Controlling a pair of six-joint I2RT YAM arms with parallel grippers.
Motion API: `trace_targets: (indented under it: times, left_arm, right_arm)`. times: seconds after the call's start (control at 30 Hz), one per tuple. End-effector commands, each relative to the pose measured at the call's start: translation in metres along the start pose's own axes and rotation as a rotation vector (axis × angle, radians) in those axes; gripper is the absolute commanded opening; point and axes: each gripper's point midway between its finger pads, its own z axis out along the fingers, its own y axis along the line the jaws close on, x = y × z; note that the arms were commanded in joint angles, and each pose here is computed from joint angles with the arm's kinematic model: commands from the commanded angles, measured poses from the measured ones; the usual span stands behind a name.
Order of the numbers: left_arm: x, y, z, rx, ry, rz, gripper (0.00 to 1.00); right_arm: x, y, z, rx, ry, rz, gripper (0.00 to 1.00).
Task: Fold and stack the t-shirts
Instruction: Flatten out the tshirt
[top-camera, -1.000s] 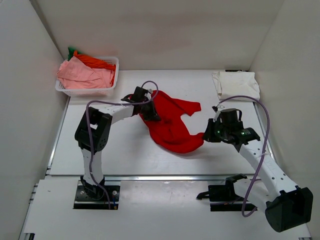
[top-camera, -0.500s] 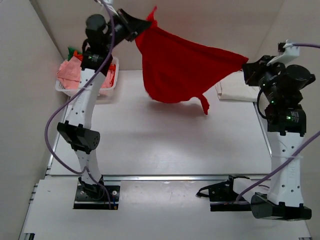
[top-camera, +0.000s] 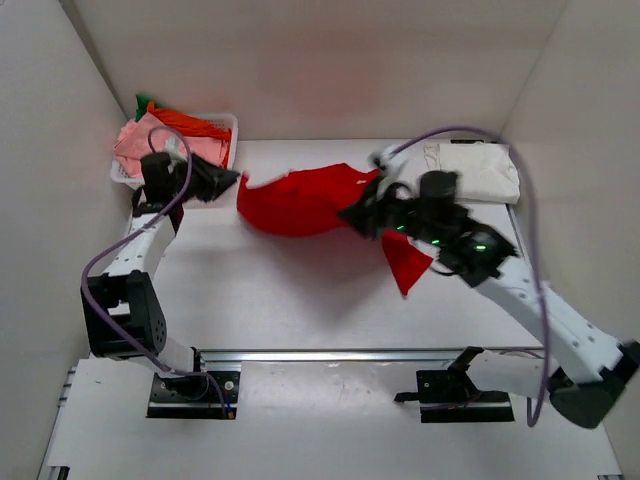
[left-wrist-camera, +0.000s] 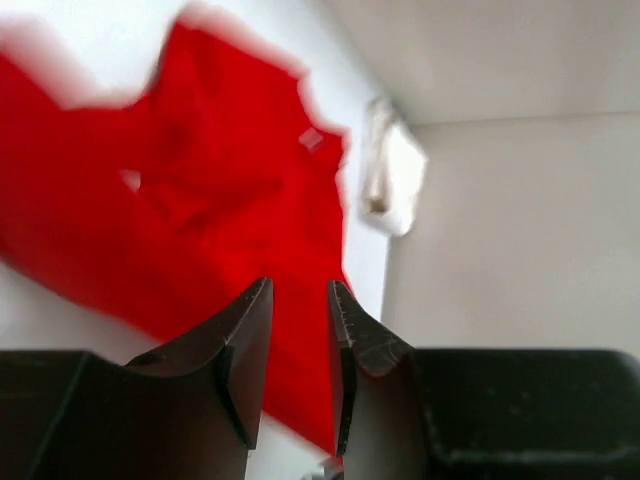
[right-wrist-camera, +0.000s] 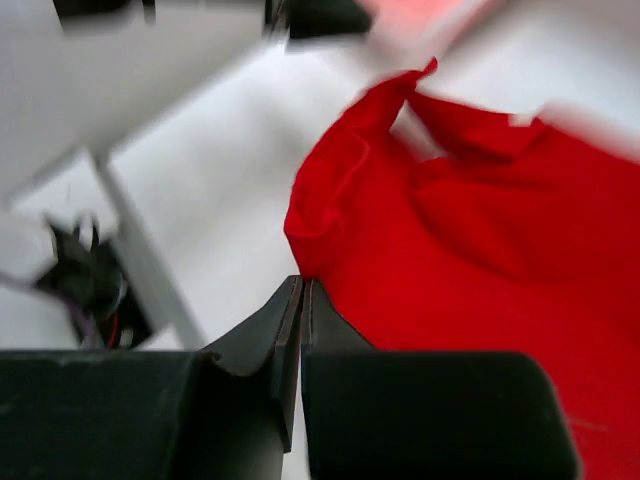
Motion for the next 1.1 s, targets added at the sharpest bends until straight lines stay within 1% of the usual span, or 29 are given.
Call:
trace_targets:
  times: [0.0, 0.03, 0.07, 0.1, 0.13, 0.17, 0.2, 0.23, 0.27, 0.3, 0.33, 0.37, 0.4, 0.43, 0.47, 0.5, 0.53, 0.57, 0.63, 0.67, 0.73, 0.77, 0.87, 0.97, 1.07]
  left_arm:
    - [0.011, -0.025, -0.021, 0.107, -0.006, 0.086, 0.39]
    - [0.016, -0.026, -0.02, 0.107, 0.012, 0.1, 0.39]
    - [0.026, -0.031, -0.02, 0.111, 0.039, 0.117, 0.41]
    - [0.035, -0.031, -0.022, 0.111, 0.061, 0.128, 0.41]
    - [0.042, -0.031, -0.023, 0.11, 0.073, 0.131, 0.41]
    - [0.044, -0.035, -0.029, 0.116, 0.066, 0.141, 0.41]
    - [0.049, -0.033, -0.037, 0.108, 0.061, 0.149, 0.41]
    - [0.069, -0.031, -0.035, 0.107, 0.102, 0.154, 0.41]
    - [0.078, -0.03, -0.044, 0.092, 0.113, 0.156, 0.41]
    - [0.09, -0.026, -0.053, 0.07, 0.135, 0.17, 0.42]
    - [0.14, -0.003, -0.063, -0.019, 0.237, 0.214, 0.45]
    - [0.153, -0.007, -0.069, -0.011, 0.271, 0.236, 0.45]
    - [0.166, 0.009, -0.07, -0.068, 0.283, 0.244, 0.47]
    - [0.192, 0.011, -0.074, -0.086, 0.334, 0.278, 0.48]
    - [0.225, 0.025, -0.08, -0.112, 0.412, 0.282, 0.49]
    - [0.253, 0.037, -0.088, -0.134, 0.484, 0.271, 0.5]
    - [0.266, 0.041, -0.091, -0.138, 0.522, 0.249, 0.5]
    - [0.291, 0.052, -0.1, -0.151, 0.588, 0.226, 0.51]
    - [0.322, 0.076, -0.115, -0.201, 0.653, 0.193, 0.52]
    - [0.332, 0.077, -0.12, -0.203, 0.668, 0.19, 0.51]
    - [0.348, 0.096, -0.133, -0.254, 0.717, 0.188, 0.48]
    - [0.36, 0.103, -0.14, -0.263, 0.764, 0.188, 0.5]
    - [0.377, 0.105, -0.149, -0.268, 0.832, 0.197, 0.53]
    - [0.389, 0.099, -0.15, -0.247, 0.865, 0.207, 0.54]
    - [0.401, 0.094, -0.147, -0.246, 0.9, 0.23, 0.59]
  right_arm:
    - [0.099, 0.032, 0.039, -0.121, 0.232, 0.072, 0.0]
    - [0.116, 0.051, 0.043, -0.192, 0.264, 0.073, 0.0]
    - [0.13, 0.06, 0.047, -0.219, 0.288, 0.097, 0.0]
    - [0.154, 0.063, 0.049, -0.228, 0.345, 0.112, 0.07]
    - [0.164, 0.066, 0.052, -0.239, 0.365, 0.117, 0.27]
    - [0.163, 0.063, 0.052, -0.218, 0.354, 0.116, 0.4]
    - [0.168, 0.056, 0.051, -0.201, 0.36, 0.124, 0.46]
    - [0.167, 0.047, 0.05, -0.162, 0.345, 0.129, 0.59]
    - [0.162, 0.03, 0.049, -0.086, 0.318, 0.151, 0.62]
    - [0.16, 0.011, 0.042, -0.027, 0.296, 0.187, 0.63]
    - [0.151, -0.055, 0.016, 0.223, 0.227, 0.279, 0.61]
    - [0.156, -0.056, 0.015, 0.228, 0.235, 0.28, 0.61]
    - [0.163, -0.086, 0.001, 0.322, 0.249, 0.326, 0.61]
    - [0.172, -0.121, -0.014, 0.429, 0.254, 0.372, 0.6]
    - [0.183, -0.148, -0.028, 0.515, 0.264, 0.407, 0.59]
    - [0.195, -0.161, -0.036, 0.562, 0.297, 0.422, 0.6]
    - [0.208, -0.181, -0.053, 0.649, 0.327, 0.439, 0.6]
    - [0.219, -0.195, -0.061, 0.693, 0.357, 0.451, 0.62]
    - [0.243, -0.213, -0.075, 0.778, 0.448, 0.463, 0.63]
    - [0.248, -0.215, -0.078, 0.785, 0.472, 0.461, 0.65]
    - [0.258, -0.221, -0.077, 0.798, 0.497, 0.474, 0.65]
    - [0.268, -0.221, -0.078, 0.816, 0.521, 0.475, 0.66]
    - [0.284, -0.22, -0.073, 0.815, 0.55, 0.484, 0.66]
    - [0.293, -0.22, -0.073, 0.816, 0.564, 0.497, 0.66]
    - [0.297, -0.221, -0.075, 0.822, 0.569, 0.504, 0.67]
